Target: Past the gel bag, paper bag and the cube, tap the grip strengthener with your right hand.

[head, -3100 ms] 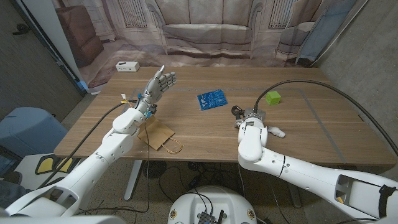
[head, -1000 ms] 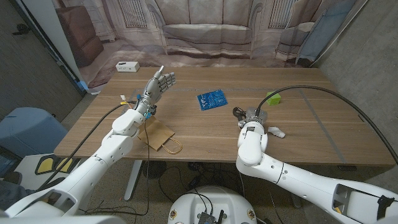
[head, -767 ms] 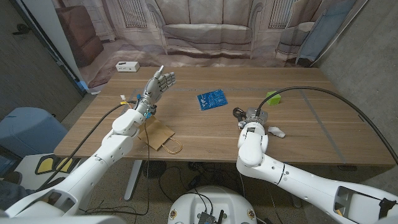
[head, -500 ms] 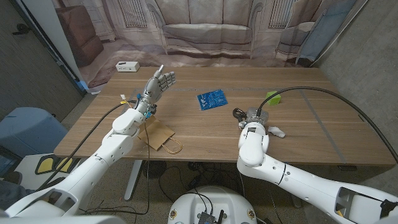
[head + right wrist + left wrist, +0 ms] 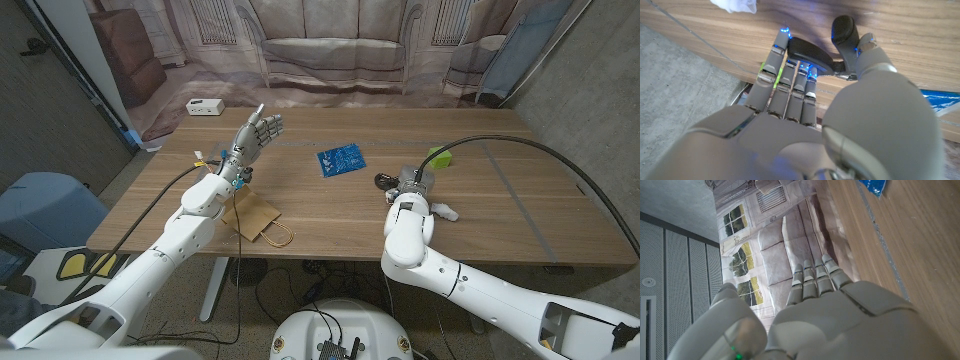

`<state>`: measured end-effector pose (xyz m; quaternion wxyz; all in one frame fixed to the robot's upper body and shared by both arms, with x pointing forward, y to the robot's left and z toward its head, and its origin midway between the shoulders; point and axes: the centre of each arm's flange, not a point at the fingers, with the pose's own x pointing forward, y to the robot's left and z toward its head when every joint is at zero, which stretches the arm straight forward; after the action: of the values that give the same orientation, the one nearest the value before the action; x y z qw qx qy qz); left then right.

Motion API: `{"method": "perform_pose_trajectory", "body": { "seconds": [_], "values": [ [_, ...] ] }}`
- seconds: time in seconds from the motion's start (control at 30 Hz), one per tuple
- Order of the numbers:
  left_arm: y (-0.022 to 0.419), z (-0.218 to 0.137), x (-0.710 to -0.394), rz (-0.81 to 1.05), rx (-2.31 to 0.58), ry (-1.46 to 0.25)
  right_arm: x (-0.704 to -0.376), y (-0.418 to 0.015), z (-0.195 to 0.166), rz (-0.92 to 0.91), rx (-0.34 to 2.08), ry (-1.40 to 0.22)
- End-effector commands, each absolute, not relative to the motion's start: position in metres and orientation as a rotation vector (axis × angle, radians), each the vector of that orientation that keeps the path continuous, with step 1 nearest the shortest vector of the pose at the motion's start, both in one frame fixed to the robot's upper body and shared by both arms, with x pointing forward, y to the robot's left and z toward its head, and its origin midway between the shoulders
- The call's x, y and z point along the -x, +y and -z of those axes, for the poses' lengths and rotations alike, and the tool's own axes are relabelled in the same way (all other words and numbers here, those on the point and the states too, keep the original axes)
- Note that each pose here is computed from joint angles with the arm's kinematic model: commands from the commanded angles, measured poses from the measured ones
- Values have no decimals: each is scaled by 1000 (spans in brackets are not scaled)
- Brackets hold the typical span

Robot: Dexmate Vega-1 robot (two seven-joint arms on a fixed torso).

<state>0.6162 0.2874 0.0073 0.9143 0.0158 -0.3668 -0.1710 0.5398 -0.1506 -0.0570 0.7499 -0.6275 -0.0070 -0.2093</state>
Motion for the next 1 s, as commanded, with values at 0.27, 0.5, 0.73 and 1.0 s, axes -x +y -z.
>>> {"method": "perform_pose_trajectory", "body": {
  "seconds": [0.27,0.5,0.73,1.0],
  "values": [
    [285,-8,-616,349,-36,-752,-537,-152,52,468,1358,-33],
    [285,-7,-616,345,-34,-752,-535,-154,53,471,1347,-35],
    [284,-9,-616,345,-35,-755,-530,-156,48,486,1335,-68],
    [284,-10,-618,345,-33,-759,-525,-156,40,504,1329,-102]
  ]
}}
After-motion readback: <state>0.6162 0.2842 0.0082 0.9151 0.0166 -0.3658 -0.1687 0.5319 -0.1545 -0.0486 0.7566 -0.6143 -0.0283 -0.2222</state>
